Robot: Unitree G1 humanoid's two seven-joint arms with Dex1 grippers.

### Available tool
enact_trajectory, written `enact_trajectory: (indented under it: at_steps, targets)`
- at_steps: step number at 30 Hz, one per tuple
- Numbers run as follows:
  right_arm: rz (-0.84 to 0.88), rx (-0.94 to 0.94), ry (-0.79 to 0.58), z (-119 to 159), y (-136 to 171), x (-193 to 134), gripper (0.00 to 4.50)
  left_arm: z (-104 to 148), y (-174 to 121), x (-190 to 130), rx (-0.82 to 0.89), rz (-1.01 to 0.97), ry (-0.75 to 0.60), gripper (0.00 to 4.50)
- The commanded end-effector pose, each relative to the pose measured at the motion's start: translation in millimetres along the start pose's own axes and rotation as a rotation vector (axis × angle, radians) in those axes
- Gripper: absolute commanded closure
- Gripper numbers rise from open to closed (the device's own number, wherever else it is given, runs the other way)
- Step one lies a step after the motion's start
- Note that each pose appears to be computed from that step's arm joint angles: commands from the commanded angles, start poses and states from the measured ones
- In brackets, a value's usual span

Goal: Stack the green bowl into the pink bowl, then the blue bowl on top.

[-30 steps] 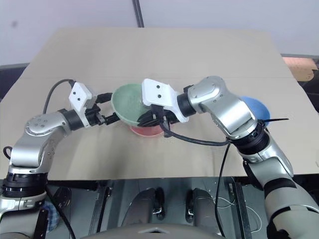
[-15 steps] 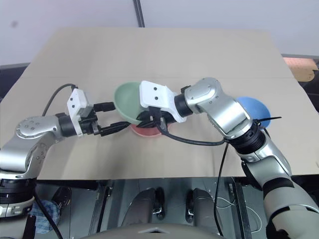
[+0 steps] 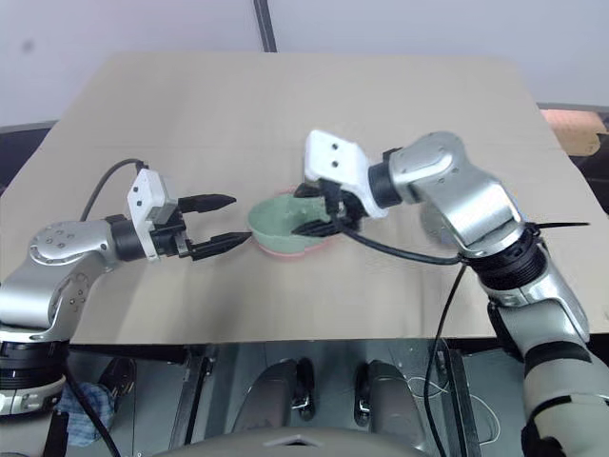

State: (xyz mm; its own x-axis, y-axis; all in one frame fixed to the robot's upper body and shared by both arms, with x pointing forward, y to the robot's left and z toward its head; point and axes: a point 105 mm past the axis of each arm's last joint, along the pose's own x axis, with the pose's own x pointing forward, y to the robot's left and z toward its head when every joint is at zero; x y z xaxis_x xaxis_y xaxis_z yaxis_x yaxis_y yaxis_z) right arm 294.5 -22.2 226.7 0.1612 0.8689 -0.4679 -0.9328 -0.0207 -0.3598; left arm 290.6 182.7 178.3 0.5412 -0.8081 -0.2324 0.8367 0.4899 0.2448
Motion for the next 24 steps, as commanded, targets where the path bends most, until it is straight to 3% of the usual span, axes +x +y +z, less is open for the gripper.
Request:
enact_trajectory:
  at_steps: [1, 6, 17, 24]
  targets:
    - [-0.048, -0.026, -0.025, 8.4, -2.6, -12.7, 1.37, 13.1, -3.2, -2.7, 0.035, -0.026, -0.033, 0.56]
    - [-0.137, 0.026, 0.007, -1.8, -13.4, -33.0, 1.37, 18.1, -6.6, -2.8, 0.026, -0.061, -0.055, 0.56]
    - [-0.517, 0.308, 0.328, -89.8, -26.5, -122.1, 1.37, 24.8, -22.1, -17.9, 0.001, -0.176, -0.055, 0.56]
    - [-0.690, 0.515, 0.468, -134.3, -11.1, -140.4, 1.37, 29.9, -26.3, -20.2, -0.001, -0.245, -0.063, 0.56]
